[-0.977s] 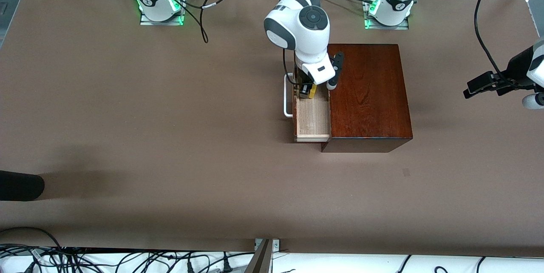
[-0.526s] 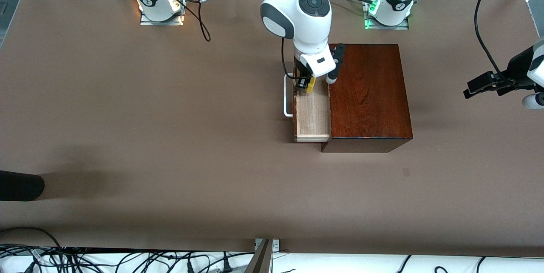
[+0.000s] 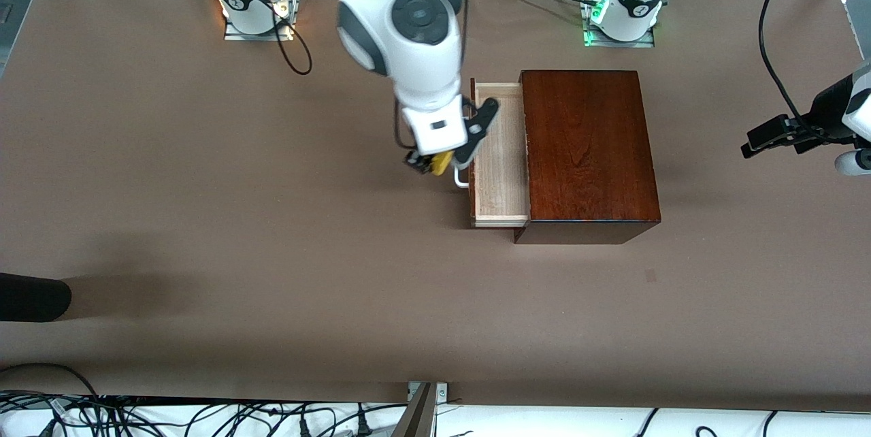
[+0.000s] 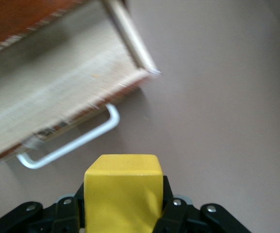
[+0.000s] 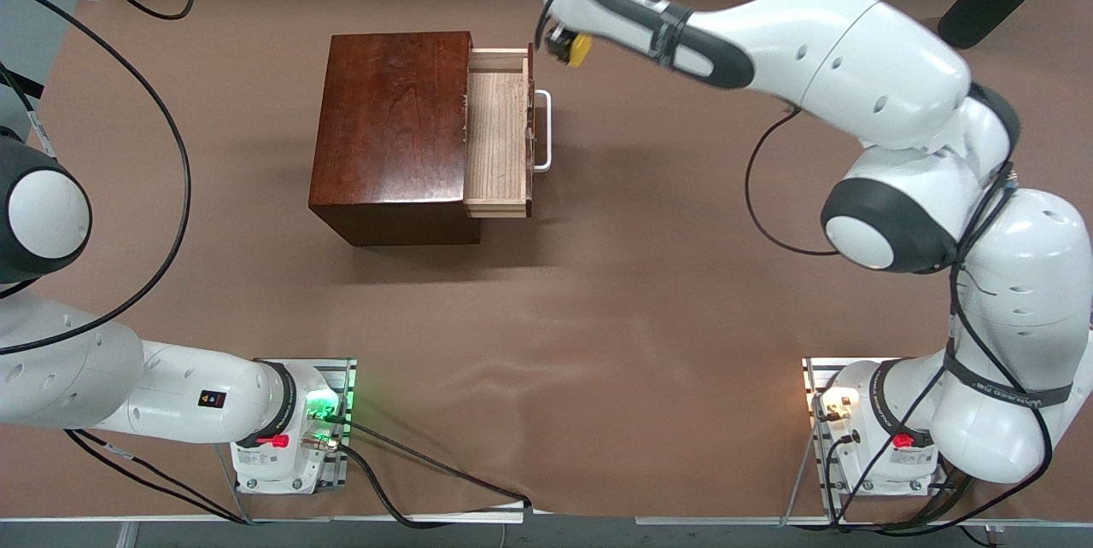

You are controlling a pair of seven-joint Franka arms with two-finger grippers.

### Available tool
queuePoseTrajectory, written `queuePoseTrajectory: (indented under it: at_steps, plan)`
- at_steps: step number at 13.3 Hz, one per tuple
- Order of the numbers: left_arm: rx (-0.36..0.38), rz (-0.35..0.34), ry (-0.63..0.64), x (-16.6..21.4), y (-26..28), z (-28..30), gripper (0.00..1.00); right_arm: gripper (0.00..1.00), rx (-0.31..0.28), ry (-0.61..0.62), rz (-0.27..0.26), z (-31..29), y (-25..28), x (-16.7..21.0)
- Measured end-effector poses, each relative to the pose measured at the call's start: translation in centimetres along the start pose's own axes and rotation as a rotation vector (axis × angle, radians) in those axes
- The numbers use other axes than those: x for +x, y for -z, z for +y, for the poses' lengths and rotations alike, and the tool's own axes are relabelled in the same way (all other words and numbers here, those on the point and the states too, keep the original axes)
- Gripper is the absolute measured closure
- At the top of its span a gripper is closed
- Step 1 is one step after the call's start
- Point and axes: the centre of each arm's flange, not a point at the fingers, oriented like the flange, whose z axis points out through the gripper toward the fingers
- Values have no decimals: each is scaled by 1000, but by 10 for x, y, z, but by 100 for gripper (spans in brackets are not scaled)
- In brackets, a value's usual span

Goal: Open drawer, take yellow block, close drawer
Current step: 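Lift the yellow cube out and carry it away from the box with the right gripper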

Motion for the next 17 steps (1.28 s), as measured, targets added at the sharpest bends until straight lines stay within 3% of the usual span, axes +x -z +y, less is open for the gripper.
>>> queuePoseTrajectory:
  at_steps: [4,8,13,17]
  plan:
    - [3,14,-1,6,3,2,0,44,-21,-161,-28,83,11,-45]
    - [4,13,-2,8,2,3,0,44,-30,-339,-43,163,6,-115]
    - [5,7,-43,8,0,8,0,44,-10,-493,-77,211,-19,-216]
    - [2,2,-100,6,-4,32,0,44,1,-553,-88,229,-15,-256]
